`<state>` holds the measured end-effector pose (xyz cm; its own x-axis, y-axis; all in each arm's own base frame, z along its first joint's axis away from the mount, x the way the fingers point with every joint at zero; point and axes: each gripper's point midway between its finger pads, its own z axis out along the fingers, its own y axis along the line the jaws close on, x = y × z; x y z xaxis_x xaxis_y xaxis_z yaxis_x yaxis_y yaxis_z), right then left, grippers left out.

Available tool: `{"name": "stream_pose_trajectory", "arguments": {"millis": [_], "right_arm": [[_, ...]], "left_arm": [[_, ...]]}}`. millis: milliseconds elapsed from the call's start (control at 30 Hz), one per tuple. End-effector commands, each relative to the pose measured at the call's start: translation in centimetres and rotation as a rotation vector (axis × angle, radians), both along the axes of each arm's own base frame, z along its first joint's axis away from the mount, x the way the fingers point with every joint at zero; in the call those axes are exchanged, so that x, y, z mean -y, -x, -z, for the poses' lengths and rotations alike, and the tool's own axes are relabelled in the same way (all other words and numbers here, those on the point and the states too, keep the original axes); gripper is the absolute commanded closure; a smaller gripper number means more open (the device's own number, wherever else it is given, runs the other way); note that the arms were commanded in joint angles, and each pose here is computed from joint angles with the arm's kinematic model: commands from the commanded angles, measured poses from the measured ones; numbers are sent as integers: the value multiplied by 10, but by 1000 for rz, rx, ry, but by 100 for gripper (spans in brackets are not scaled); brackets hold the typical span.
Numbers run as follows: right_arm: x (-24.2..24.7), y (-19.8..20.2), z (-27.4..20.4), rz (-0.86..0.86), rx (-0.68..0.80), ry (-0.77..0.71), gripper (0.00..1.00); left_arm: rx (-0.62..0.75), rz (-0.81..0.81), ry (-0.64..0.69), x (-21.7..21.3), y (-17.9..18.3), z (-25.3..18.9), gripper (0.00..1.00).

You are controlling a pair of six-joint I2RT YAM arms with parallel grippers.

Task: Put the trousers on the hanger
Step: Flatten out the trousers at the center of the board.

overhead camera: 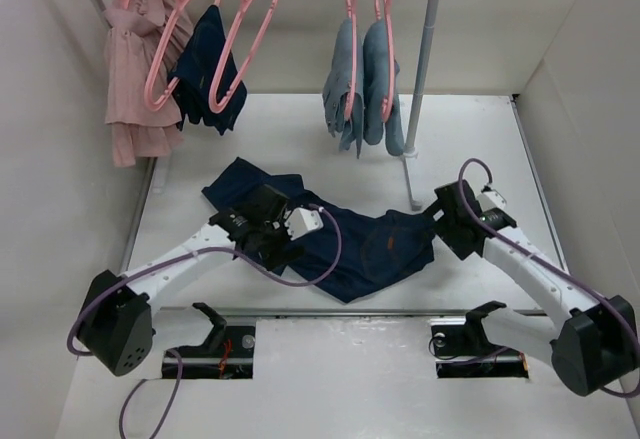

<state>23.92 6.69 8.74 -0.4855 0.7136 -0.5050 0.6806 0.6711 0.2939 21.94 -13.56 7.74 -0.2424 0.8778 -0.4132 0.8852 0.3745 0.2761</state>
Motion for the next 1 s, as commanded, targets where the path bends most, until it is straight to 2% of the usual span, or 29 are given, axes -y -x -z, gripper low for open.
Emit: {"name": "stream_pose_trajectory", "arguments": {"millis": [0,100,233,300,333,367,400,433,467,533,567,600,667,733,800,867,900,933,967], "right_arm": [[-8,-32,-10,-29,103,-64,0],[-14,-52,-9,-105,104,-33,0],[-33,-64,15,-247,28,-24,0],[-31,-60,34,-256,-34,-4,0],[-27,-59,38,-247,-52,15,9],[-22,-60,38,-228,-50,25,12],[-21,-58,39,-228,-59,27,12],[-18,-60,39,-210,-58,22,12],[-18,-60,39,-210,-58,22,21],[-12,-60,43,-200,-73,22,50],[-9,-60,45,-190,-83,23,82],[-8,-60,46,-199,-84,29,96],[-6,-59,40,-202,-81,41,100],[3,-71,15,-188,-24,84,100],[10,-76,-27,-188,62,125,100],[19,-92,-90,-154,208,170,100],[25,-91,-125,-149,292,188,100],[32,-91,-150,-126,345,217,100],[30,-93,-187,-111,437,204,100]], "left_arm": [[-28,-78,50,13,-2,12,0],[-69,-58,66,20,5,23,0],[-96,-70,69,23,13,37,4],[-96,-93,45,19,11,45,11],[-94,-110,34,15,12,49,15],[-75,-126,13,11,8,50,21],[-62,-131,12,10,6,52,27],[-70,-131,4,8,8,58,41],[-70,-131,3,8,8,58,48],[-77,-136,-14,5,9,65,65],[-71,-140,-20,4,8,64,94],[-66,-154,-52,-3,8,65,100],[-42,-185,-80,-17,4,59,100],[73,-224,-161,-48,-16,40,100],[271,-341,-182,-90,-49,-8,100],[496,-365,-202,-119,-85,-80,100],[580,-433,-201,-146,-92,-115,100],[621,-425,-190,-152,-100,-137,100],[676,-422,-176,-157,-105,-178,100]]}}
